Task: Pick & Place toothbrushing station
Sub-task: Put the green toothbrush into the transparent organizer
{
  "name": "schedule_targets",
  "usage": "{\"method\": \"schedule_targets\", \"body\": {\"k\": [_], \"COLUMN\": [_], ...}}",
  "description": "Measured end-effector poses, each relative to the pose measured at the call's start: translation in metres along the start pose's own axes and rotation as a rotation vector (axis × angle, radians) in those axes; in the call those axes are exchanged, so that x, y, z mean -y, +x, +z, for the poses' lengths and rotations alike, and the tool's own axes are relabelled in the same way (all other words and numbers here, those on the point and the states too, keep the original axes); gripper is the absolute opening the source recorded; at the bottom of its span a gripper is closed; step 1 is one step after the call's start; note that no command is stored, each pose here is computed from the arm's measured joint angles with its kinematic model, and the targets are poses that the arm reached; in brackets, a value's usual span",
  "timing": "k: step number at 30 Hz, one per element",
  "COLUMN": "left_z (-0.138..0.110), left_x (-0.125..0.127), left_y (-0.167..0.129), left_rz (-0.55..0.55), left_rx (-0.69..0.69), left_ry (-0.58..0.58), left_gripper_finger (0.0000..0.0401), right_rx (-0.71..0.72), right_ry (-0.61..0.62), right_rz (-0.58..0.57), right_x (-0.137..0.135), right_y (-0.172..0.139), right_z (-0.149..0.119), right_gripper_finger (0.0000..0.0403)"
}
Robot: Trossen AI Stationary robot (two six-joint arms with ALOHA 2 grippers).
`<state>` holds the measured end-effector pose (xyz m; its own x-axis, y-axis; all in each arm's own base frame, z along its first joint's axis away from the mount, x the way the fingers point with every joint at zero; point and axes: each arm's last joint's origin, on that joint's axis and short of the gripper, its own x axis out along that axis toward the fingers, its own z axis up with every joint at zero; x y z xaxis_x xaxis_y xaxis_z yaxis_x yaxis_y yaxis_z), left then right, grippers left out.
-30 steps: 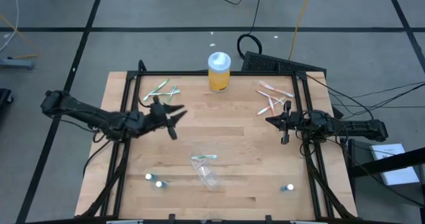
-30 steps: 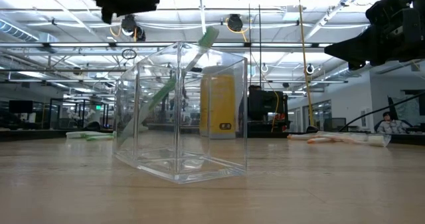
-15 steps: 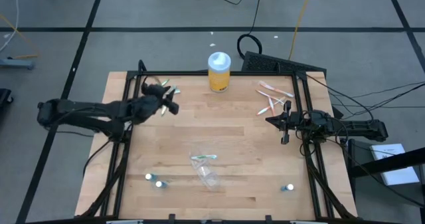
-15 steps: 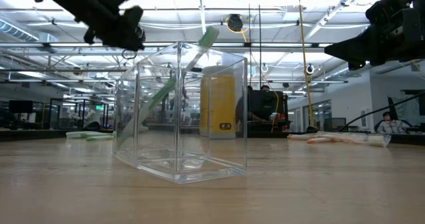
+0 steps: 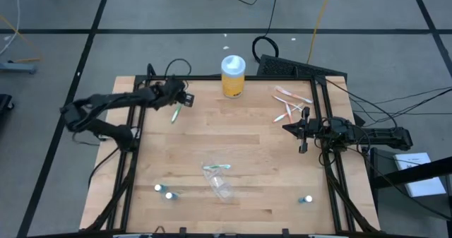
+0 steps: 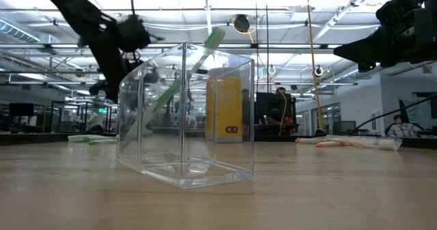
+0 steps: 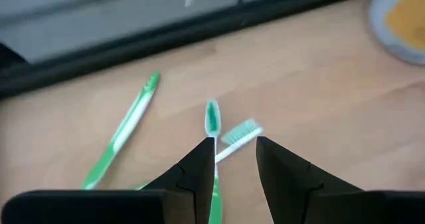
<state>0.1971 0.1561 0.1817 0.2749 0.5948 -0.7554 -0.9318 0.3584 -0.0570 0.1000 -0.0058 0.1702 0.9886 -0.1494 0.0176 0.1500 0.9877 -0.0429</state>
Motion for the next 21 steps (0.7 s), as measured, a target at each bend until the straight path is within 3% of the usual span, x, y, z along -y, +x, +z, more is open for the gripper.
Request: {"method": "schedule_targets", "body": {"k": [9, 14, 21], "left_z": [0.031, 0.041, 0.042], "left_x": [0.002, 0.004, -0.008], "left_y": [0.038, 0.042, 0.044], "left_rz": [-0.057, -0.070, 0.032], "left_rx": [-0.098, -0.091, -0.097], "left_ry": [0.075, 0.113, 0.085], "left_gripper_finger": [0.0126, 0.0171, 0.0233], "right_rx": [0.000, 0.000, 0.000], "right_ry": [0.000, 0.000, 0.000], "right_rz": [0.000, 0.000, 0.000], "right_x": [0.000, 0.000, 0.000], "right_y": [0.000, 0.000, 0.000], "right_z": [0.000, 0.000, 0.000], "right_gripper_finger": [0.0004, 0.0004, 0.0004]}}
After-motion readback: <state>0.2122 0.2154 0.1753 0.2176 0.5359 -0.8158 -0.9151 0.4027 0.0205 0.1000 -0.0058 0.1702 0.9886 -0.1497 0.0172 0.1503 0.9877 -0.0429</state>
